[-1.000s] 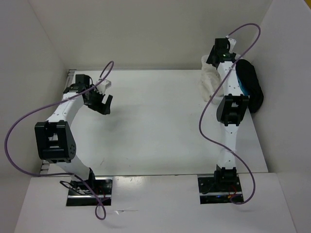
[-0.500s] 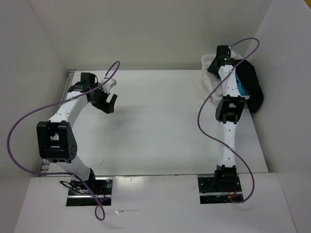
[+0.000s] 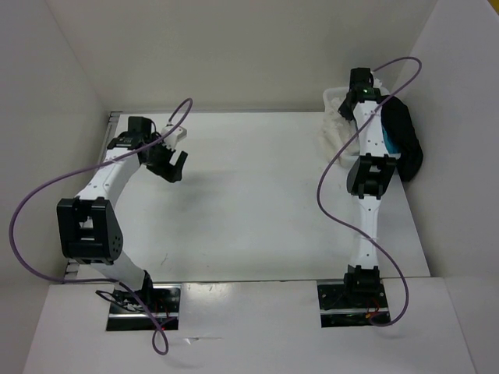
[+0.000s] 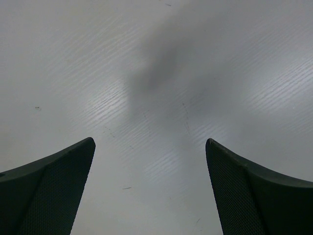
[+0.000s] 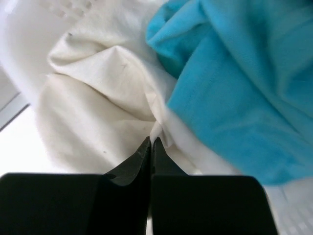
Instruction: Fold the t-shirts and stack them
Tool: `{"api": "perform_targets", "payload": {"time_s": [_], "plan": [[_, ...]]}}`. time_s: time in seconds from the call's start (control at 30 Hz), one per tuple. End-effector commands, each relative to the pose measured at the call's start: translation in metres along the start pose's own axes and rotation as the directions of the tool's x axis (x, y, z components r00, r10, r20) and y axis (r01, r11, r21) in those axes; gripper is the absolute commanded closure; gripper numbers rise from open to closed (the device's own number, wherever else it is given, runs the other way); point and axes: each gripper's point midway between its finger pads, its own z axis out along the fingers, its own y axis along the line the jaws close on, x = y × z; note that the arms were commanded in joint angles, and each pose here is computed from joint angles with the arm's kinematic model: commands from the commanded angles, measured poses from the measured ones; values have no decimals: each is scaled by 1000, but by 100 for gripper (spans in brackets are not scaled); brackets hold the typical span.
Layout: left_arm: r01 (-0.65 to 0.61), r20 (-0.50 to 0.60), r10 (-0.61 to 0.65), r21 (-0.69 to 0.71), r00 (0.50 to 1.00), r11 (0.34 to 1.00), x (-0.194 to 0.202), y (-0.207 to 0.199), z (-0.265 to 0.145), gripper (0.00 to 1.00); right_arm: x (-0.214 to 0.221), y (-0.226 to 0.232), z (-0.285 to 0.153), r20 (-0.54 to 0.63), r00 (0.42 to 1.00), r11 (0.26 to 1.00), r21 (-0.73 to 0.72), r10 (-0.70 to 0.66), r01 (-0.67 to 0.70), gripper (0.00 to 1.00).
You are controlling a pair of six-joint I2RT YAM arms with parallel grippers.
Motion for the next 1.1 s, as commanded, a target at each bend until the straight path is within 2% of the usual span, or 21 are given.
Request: {"api": "perform_targets", "payload": {"time_s": [0.0, 0.03, 0.07, 0.13, 0.17, 0.27, 0.3, 0.37, 0.4, 0.47, 0.5, 0.53, 0.57, 0.63, 0.67, 0.77, 0.8, 0.9, 1.0, 1.03, 1.07], "plan": [[-46, 51, 47, -22, 998, 999, -10, -2, -20, 0, -102, 11, -129, 282, 958, 998, -54, 53, -40, 100], [-53, 66, 56, -42, 996, 998, -14, 0, -25, 0, -110, 7, -145, 308, 950, 998, -49, 61, -48, 100], [-64, 68, 68, -56, 995, 996, -15, 2, -28, 0, -124, 12, -183, 373, 926, 998, -54, 62, -45, 100], [-69, 84, 75, -66, 994, 995, -17, 1, -32, 0, -141, 12, -225, 442, 894, 996, -71, 77, -51, 100], [-72, 93, 80, -83, 992, 994, -19, 3, -38, 0, -153, 7, -259, 487, 867, 993, -95, 104, -66, 100], [-79, 135, 93, -102, 987, 992, -29, -1, -48, 0, -171, 5, -318, 562, 814, 985, -156, 148, -72, 100], [-71, 143, 86, -105, 986, 992, -30, -2, -50, 0, -177, 7, -354, 595, 786, 977, -206, 168, -53, 100], [-49, 163, 69, -121, 984, 991, -32, -2, -57, 0, -178, 19, -389, 607, 777, 952, -304, 168, 31, 100], [-49, 163, 69, -121, 984, 991, -30, -4, -58, 0, -183, 21, -428, 641, 743, 928, -365, 191, 76, 100], [-43, 193, 67, -123, 979, 991, -34, -7, -66, 0, -168, 52, -474, 641, 747, 834, -500, 176, 233, 100], [-29, 196, 52, -121, 979, 992, -32, -9, -67, 0, -161, 62, -493, 661, 735, 792, -526, 152, 309, 100], [-22, 226, 52, -134, 973, 991, -38, -10, -75, 0, -155, 68, -532, 694, 700, 733, -562, 168, 382, 100], [-9, 229, 39, -131, 973, 991, -36, -12, -76, 0, -127, 96, -559, 693, 708, 607, -622, 135, 494, 100], [-12, 257, 56, -171, 965, 985, -41, -9, -90, 0, -103, 112, -592, 723, 681, 509, -631, 116, 585, 100], [-1, 257, 48, -181, 965, 983, -39, -9, -91, 0, -81, 130, -607, 705, 700, 437, -668, 113, 602, 100], [39, 299, 44, -267, 953, 963, -44, 3, -112, 0, -53, 154, -615, 695, 714, 358, -689, 81, 630, 100], [77, 324, 29, -311, 946, 947, -45, 13, -125, 0, -37, 166, -620, 683, 728, 301, -708, 64, 638, 100], [152, 379, 3, -380, 925, 912, -44, 28, -149, 0, -7, 193, -621, 648, 761, 244, -744, 33, 623, 100], [188, 408, 4, -431, 913, 883, -42, 35, -167, 0, 10, 214, -593, 602, 798, 282, -763, -17, 582, 100], [192, 413, 8, -440, 911, 877, -43, 37, -169, 0, 16, 220, -573, 569, 821, 322, -770, -47, 552, 99], [184, 411, 17, -445, 912, 877, -41, 35, -170, 0, 16, 223, -538, 536, 841, 423, -746, -76, 514, 61]]}}
